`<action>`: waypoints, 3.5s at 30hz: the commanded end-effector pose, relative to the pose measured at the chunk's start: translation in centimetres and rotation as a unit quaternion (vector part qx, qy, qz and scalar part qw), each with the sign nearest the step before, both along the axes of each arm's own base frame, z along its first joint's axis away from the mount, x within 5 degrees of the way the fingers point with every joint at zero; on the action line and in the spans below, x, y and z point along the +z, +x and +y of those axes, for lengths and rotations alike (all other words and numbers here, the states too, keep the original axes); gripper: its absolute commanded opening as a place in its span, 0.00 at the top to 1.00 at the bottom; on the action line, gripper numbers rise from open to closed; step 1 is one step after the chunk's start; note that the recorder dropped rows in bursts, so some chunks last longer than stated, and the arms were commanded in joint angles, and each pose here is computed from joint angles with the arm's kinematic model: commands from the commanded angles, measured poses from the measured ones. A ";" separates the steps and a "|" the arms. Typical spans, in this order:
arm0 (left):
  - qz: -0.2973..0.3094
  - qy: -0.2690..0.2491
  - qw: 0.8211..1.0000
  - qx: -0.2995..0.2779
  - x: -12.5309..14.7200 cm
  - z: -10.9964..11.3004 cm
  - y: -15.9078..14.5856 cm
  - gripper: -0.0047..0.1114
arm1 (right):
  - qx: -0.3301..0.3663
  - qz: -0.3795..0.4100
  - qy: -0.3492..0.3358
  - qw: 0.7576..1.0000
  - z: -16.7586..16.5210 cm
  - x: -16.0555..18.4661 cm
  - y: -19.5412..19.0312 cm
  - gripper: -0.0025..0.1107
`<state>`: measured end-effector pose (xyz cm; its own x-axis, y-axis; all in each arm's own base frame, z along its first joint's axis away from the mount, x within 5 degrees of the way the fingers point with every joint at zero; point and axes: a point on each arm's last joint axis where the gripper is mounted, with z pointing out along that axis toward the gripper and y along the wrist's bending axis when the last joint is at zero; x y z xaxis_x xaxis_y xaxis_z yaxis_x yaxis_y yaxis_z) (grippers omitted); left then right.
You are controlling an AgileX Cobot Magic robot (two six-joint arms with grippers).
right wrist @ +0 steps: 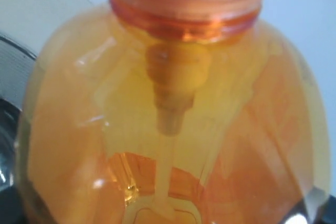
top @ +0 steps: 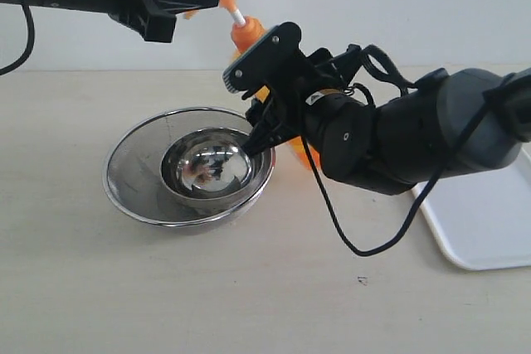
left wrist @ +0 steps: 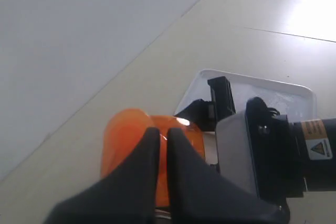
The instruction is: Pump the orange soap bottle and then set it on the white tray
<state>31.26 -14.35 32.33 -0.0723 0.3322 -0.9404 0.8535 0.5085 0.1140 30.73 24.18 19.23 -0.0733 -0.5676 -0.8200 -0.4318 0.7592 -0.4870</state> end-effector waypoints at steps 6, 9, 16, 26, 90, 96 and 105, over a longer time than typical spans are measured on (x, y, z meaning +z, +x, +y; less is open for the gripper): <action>0.001 0.002 1.000 -0.002 0.3 0.0 -0.2 0.92 | -0.045 -0.027 0.033 0.998 -0.4 1.6 0.6 0.98; -0.001 0.003 1.000 0.001 0.3 0.0 -0.1 0.92 | -0.059 -0.016 0.045 0.997 -0.6 1.5 0.6 0.98; -0.011 0.003 1.000 0.009 0.4 0.1 0.1 0.92 | -0.047 0.012 0.043 0.998 -0.4 1.0 0.4 0.98; -0.019 -0.024 0.999 0.013 0.9 0.0 0.1 0.92 | -0.047 0.020 0.028 0.998 -0.2 -0.4 0.6 0.98; 0.014 0.044 0.999 0.001 1.2 -1.9 4.2 0.92 | -0.027 0.025 0.015 0.999 0.4 -0.9 0.3 0.98; 0.030 0.046 0.998 0.000 0.9 -1.9 4.3 0.92 | -0.028 0.025 0.016 0.999 0.4 -0.9 0.3 0.98; 0.043 0.061 0.997 0.004 0.6 -1.8 4.3 0.92 | -0.028 0.026 0.017 0.999 0.4 -0.9 0.3 0.98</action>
<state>35.68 -15.88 32.84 -0.1508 0.4440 -0.8833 0.8522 0.5113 0.1115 30.96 24.45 17.85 -0.1650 -0.5405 -0.8250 -0.4181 0.7959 -0.4378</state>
